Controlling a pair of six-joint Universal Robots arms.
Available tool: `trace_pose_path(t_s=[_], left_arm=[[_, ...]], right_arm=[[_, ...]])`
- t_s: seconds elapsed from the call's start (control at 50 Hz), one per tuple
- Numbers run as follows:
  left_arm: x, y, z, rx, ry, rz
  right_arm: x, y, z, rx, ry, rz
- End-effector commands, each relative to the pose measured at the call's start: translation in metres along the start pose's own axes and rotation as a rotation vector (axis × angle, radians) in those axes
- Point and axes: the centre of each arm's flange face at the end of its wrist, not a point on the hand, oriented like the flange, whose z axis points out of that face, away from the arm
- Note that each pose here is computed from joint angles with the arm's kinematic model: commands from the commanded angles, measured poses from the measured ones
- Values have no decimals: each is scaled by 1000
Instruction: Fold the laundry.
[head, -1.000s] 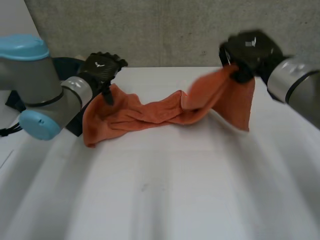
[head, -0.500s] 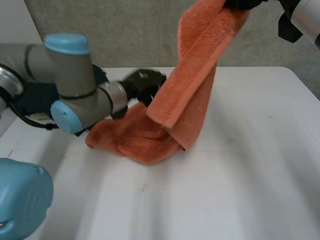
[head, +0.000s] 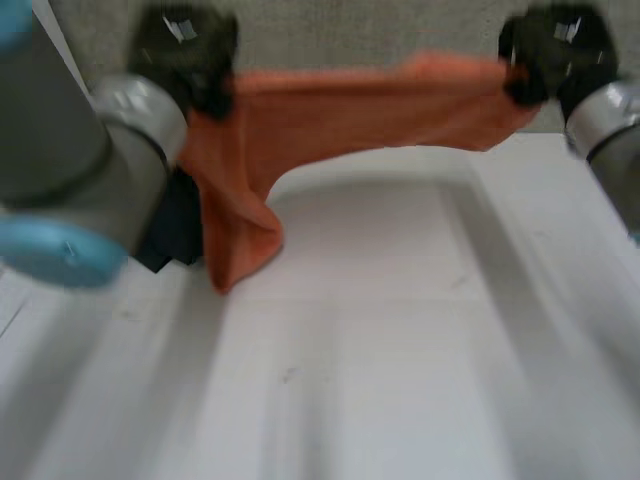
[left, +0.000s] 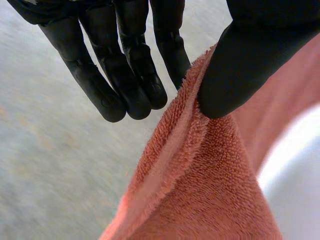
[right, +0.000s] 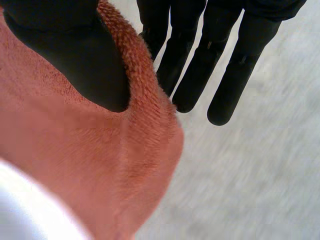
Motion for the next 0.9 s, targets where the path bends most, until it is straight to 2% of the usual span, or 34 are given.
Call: trace_pose_path(t_s=[0.02,0.08,0.16,0.3,0.36,0.46,0.52,0.62,0.72,0.9], left_arm=[[78,108,-37,-246,181,78],[95,145,-39,-343,195,78],[108,160,-39,-403,221,65],[102,148,-39,-431,225,30],[84,134,-35,-410,188,23],[41,115,-34,-379,119,32],[26,112,-35,-364,125,47],[-10,123,-31,-365,145,137],[-50,147,-21,-398,160,249],[-86,190,-14,-457,205,365]], right_arm=[[-25,122,-35,-286,-76,64],[-33,157,-41,-357,-91,56],[-37,179,-46,-413,-111,18],[-39,166,-50,-458,-157,-40],[-40,146,-52,-475,-191,-87],[-44,113,-58,-504,-282,-244],[-45,103,-62,-524,-332,-326],[-59,87,-72,-571,-479,-460],[-83,91,-77,-614,-599,-469],[-102,125,-69,-649,-636,-471]])
